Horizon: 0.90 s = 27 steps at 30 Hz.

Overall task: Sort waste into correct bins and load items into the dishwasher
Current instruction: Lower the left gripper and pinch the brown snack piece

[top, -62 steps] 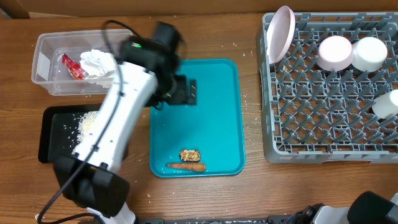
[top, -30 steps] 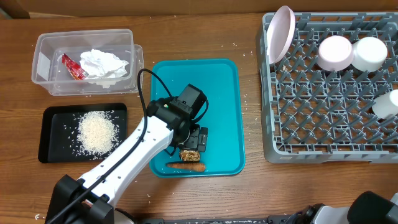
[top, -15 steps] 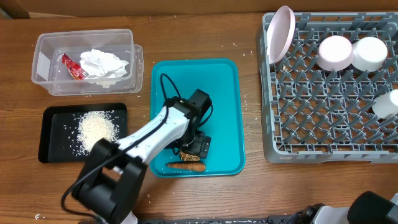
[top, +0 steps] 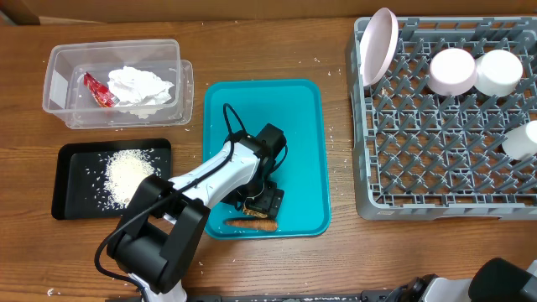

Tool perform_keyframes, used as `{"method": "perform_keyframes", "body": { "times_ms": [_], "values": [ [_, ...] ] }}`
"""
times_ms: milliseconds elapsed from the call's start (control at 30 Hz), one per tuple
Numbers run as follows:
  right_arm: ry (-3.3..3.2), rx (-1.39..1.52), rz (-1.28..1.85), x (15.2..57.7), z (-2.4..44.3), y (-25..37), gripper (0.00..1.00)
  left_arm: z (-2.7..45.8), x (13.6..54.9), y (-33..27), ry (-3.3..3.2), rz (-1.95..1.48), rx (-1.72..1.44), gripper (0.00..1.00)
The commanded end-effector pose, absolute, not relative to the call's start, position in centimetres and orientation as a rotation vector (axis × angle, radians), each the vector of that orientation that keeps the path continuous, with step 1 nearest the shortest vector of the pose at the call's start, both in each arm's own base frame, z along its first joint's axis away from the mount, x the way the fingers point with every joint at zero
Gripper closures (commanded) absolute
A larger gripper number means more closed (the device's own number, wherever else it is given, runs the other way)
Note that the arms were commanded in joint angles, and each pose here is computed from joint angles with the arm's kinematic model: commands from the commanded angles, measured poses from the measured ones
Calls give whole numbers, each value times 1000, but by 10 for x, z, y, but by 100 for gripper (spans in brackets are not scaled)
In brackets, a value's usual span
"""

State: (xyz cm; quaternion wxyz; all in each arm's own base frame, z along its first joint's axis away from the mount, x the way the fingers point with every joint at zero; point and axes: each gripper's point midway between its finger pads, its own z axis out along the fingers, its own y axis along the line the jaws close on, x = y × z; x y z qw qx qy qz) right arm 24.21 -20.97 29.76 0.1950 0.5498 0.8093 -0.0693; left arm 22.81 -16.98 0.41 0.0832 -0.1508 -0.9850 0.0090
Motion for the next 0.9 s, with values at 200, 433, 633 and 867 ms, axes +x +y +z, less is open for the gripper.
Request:
{"method": "perform_keyframes", "body": {
  "times_ms": [200,433,633,867],
  "values": [
    [2264,1535,-199,241,299,-210,0,0,223,-172,-2915,51,-471,20],
    [2264,1535,-199,241,299,-210,0,4,231,-172,-2932,62,-452,20],
    [2264,1535,-199,241,299,-210,0,19,248,-167,-2959,72,-393,21],
    [2264,1535,-199,241,299,-210,0,47,286,-151,-3030,110,-259,22]
  ]
}}
